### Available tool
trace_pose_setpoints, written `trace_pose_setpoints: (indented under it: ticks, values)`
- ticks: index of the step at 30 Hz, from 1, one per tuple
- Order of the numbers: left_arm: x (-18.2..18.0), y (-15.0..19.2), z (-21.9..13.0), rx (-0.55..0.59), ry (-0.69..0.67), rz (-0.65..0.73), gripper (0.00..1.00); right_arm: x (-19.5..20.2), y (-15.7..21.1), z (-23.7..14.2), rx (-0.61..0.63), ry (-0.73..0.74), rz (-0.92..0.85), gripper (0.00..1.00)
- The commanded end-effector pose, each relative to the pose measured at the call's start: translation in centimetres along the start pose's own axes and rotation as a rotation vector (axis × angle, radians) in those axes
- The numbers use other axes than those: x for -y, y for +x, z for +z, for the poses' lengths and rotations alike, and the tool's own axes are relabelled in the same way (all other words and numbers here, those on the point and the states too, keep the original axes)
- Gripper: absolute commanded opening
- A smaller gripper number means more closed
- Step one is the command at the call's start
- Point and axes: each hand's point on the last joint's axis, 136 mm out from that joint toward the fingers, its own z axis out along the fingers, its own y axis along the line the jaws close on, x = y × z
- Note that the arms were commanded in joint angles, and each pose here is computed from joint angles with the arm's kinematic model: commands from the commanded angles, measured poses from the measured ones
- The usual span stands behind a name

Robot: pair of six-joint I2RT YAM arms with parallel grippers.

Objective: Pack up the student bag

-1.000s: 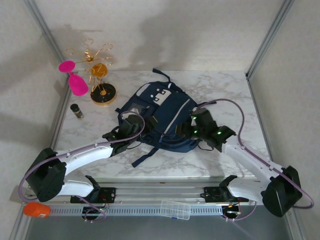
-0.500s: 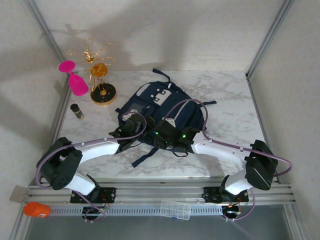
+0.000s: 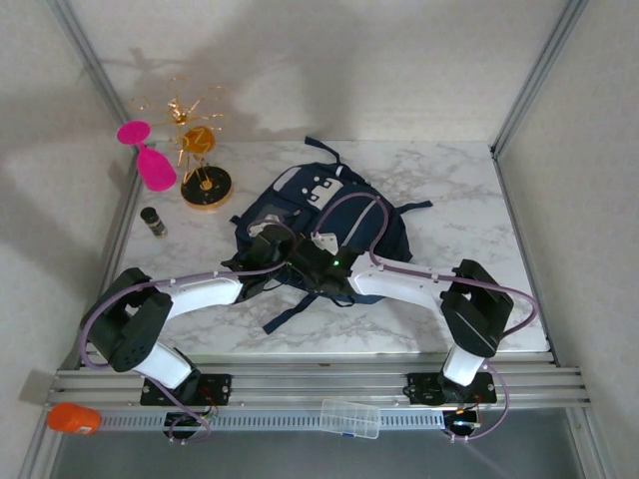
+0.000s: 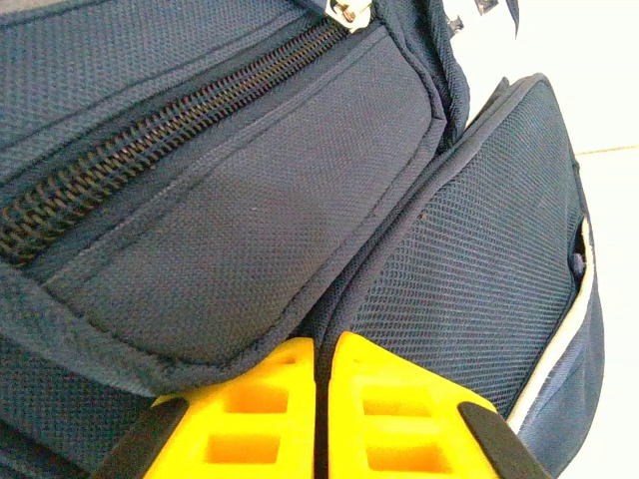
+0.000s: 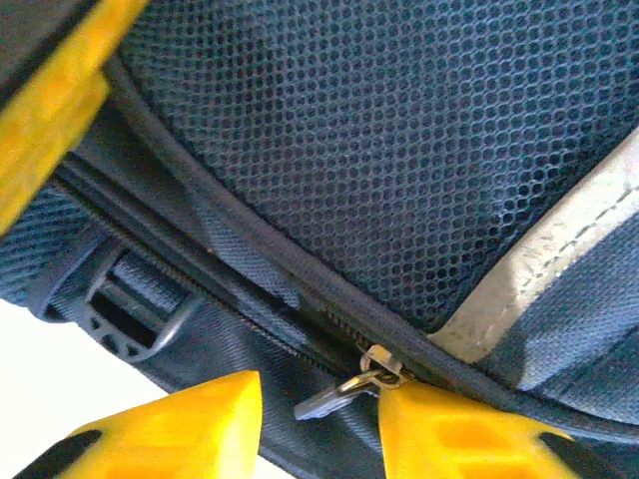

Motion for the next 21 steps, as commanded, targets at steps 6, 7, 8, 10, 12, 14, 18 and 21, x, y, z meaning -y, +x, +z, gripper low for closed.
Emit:
trace_pose_setpoints:
  ticks: [6,7,8,10,12,14,18,21]
  values:
    - [0.6,-1.0,0.3,0.013,0.010,0.018,0.00,3.8,-1.9,-0.8,0.089,0.124,0.065,0.21]
    - [0.6,-1.1,0.3,0.014,0.010,0.018,0.00,4.2,-1.7,-1.1,0.084,0.127,0.075,0.20]
    - [0.6,-1.0,0.3,0.013,0.011,0.020,0.00,4.7,-1.5,-1.3,0.081,0.126,0.089,0.20]
    - [0.7,-1.0,0.3,0.009,0.017,0.021,0.00,4.8,-1.1,-1.1,0.064,0.082,0.109,0.20]
    - [0.7,-0.9,0.4,0.004,0.018,0.020,0.00,4.0,-0.6,-0.2,0.022,0.029,0.116,0.21]
    - [0.7,-0.8,0.4,0.003,0.019,0.018,0.00,3.3,-0.5,0.3,-0.001,0.017,0.111,0.21]
    - [0.6,-0.8,0.5,0.001,0.014,0.017,0.00,2.5,-1.3,0.7,0.019,0.002,0.092,0.23]
    - [0.7,-0.7,0.6,-0.004,0.020,0.010,0.00,1.8,-1.8,0.7,0.034,-0.024,0.067,0.22]
